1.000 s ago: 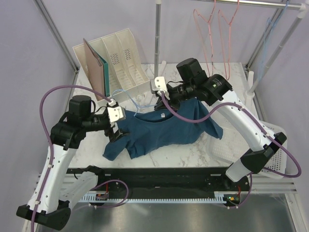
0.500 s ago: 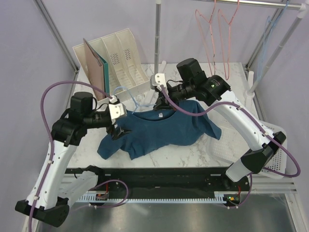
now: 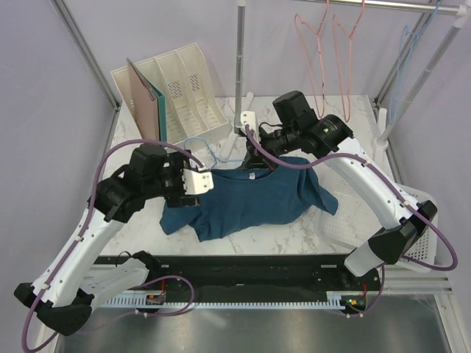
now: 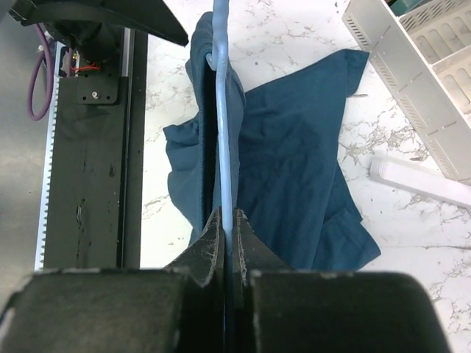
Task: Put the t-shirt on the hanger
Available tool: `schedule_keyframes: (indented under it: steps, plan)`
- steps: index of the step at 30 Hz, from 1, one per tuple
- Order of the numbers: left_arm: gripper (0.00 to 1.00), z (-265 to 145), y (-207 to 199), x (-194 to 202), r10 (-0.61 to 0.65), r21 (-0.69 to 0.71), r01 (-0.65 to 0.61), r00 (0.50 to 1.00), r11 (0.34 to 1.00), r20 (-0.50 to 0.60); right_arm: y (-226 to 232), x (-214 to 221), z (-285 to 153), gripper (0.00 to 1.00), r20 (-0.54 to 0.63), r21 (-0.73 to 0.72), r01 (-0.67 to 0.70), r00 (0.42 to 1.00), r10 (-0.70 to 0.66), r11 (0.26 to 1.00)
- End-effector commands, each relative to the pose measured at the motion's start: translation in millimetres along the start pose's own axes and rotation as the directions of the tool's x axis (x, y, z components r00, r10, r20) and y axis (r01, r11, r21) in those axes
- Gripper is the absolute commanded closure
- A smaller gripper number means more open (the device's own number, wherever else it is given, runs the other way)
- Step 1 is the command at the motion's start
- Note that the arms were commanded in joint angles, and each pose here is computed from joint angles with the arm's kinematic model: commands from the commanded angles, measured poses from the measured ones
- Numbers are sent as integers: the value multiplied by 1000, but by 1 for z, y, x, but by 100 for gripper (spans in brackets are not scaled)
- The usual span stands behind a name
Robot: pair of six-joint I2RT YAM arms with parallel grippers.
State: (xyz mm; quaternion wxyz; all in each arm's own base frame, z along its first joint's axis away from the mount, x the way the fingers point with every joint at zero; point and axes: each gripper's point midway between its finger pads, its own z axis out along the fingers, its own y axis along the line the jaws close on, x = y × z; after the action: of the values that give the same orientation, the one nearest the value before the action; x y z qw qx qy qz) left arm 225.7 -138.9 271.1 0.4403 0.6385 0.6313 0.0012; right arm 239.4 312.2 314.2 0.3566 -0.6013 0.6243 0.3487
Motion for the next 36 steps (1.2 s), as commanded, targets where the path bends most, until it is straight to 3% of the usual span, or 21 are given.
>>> schedule_keyframes:
  steps: [1, 6, 8, 11, 14, 18, 28, 34, 36]
  plan:
    - [2, -15, -6, 25, 147, 55, -140, 978, 989, -151, -14, -12, -20, 100, 35, 100, 38, 999, -41, 994]
    - [5, -20, 2, 20, 57, 22, -54, 985, 998, -164, -7, -6, -24, 100, 31, 101, 74, 996, -78, 992]
    - [4, -24, 16, 10, 27, -106, -38, 995, 994, -97, -3, -3, -26, 100, 30, 102, 76, 996, -79, 992]
    - [4, -25, 13, 17, 38, -157, -51, 996, 986, -83, -3, -2, -26, 100, 38, 110, 81, 996, -86, 991]
    - [5, -27, 1, 32, -25, -137, 10, 994, 990, -106, 0, -8, -30, 100, 60, 103, 87, 994, -93, 991]
    - [3, -27, -14, 26, -140, -68, 139, 990, 988, -2, 7, -14, -34, 100, 81, 90, 89, 992, -97, 992]
    - [5, -7, -25, 70, -364, -43, 366, 930, 929, 49, 11, -40, -52, 100, 146, 116, 112, 981, -128, 987]
    - [15, 3, -29, 101, -475, -18, 476, 879, 879, 54, 12, -45, -63, 100, 168, 128, 110, 977, -131, 986]
    - [31, 4, -26, 107, -499, -13, 501, 864, 866, 69, 13, -46, -67, 100, 174, 134, 114, 975, -137, 984]
